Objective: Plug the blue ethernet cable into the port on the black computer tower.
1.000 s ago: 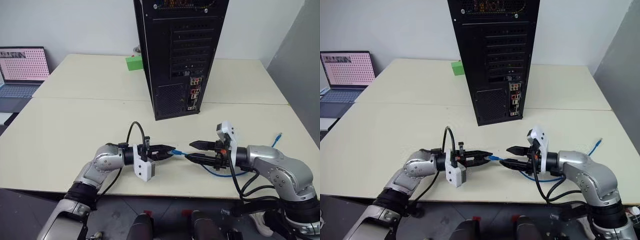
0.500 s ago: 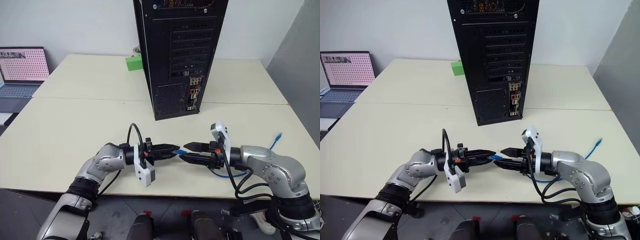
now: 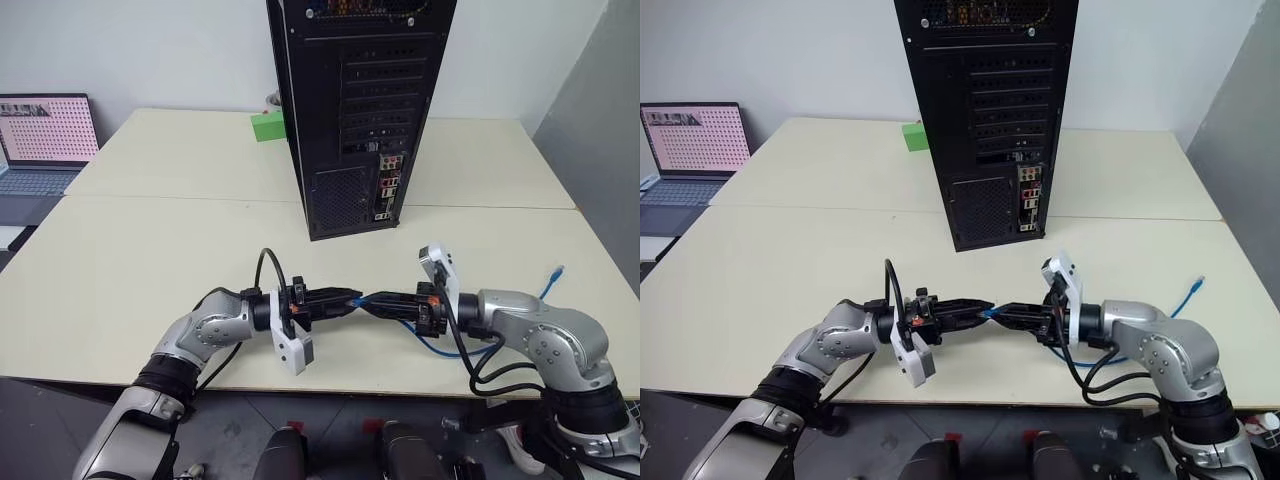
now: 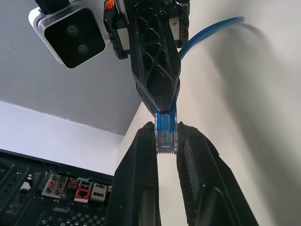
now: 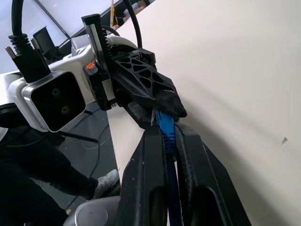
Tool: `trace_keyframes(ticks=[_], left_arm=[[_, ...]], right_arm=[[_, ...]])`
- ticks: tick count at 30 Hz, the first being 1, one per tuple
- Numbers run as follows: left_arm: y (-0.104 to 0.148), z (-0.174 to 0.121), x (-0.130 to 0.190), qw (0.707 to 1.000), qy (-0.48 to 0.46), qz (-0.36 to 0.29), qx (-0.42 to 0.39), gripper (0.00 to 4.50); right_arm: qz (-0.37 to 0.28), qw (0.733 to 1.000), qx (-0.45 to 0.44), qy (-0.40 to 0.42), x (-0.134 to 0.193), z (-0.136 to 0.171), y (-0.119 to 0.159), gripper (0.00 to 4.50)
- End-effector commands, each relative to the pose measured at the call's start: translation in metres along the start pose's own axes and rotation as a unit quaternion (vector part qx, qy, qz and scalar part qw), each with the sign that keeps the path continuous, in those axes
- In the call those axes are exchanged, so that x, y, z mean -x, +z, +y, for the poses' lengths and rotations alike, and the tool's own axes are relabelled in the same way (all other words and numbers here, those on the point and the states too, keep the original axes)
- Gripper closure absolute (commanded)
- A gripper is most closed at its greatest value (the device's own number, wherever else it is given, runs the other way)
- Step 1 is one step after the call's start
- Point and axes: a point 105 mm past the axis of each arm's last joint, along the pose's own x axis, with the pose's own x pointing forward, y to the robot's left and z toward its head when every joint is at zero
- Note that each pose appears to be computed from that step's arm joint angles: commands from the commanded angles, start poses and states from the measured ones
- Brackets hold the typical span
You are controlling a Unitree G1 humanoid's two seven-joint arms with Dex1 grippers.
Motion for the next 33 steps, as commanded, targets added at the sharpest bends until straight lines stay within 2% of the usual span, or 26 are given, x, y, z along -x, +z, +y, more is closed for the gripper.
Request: trace_keyframes(ticks=[1, 5, 7, 9, 14, 19, 23, 27, 33], left_arm=[[0.002, 0.010, -0.004, 1.000, 0.020, -0.006, -0.019, 4.22], [-0.002, 0.007, -0.003, 1.000, 0.020, 0.005, -0.015, 4.22], [-0.006, 0.005, -0.001, 1.000, 0.022, 0.017, 0.000, 3.52], [-0.010, 0.001, 0.000, 0.999, 0.017, 0.030, 0.027, 3.12], [-0.031, -0.002, 0.008, 0.982, 0.038, 0.098, 0.156, 2.10], [-0.047, 0.004, 0.006, 0.927, 0.089, 0.164, 0.325, 1.13], [-0.053, 0.019, 0.000, 0.895, 0.130, 0.205, 0.374, 1.13], [-0.057, 0.034, -0.006, 0.860, 0.180, 0.243, 0.411, 1.13], [-0.057, 0.045, -0.011, 0.845, 0.207, 0.270, 0.413, 1.13]], right_arm=[[-0.011, 0.999, -0.003, 0.030, 0.000, 0.009, 0.010, 4.50], [-0.006, 0.999, -0.008, 0.032, 0.002, 0.007, 0.011, 4.50], [-0.003, 1.000, -0.006, 0.030, 0.003, 0.006, 0.011, 4.50], [-0.001, 1.000, -0.001, 0.025, 0.005, 0.005, 0.012, 4.50], [-0.012, 0.999, 0.038, -0.023, 0.012, -0.005, 0.022, 4.50], [-0.049, 0.983, 0.100, -0.143, 0.017, -0.030, 0.044, 4.50], [-0.057, 0.960, 0.145, -0.232, 0.010, -0.045, 0.055, 4.50], [-0.101, 0.914, 0.155, -0.360, 0.008, -0.067, 0.074, 4.50], [-0.151, 0.881, 0.137, -0.427, 0.005, -0.075, 0.087, 4.50]])
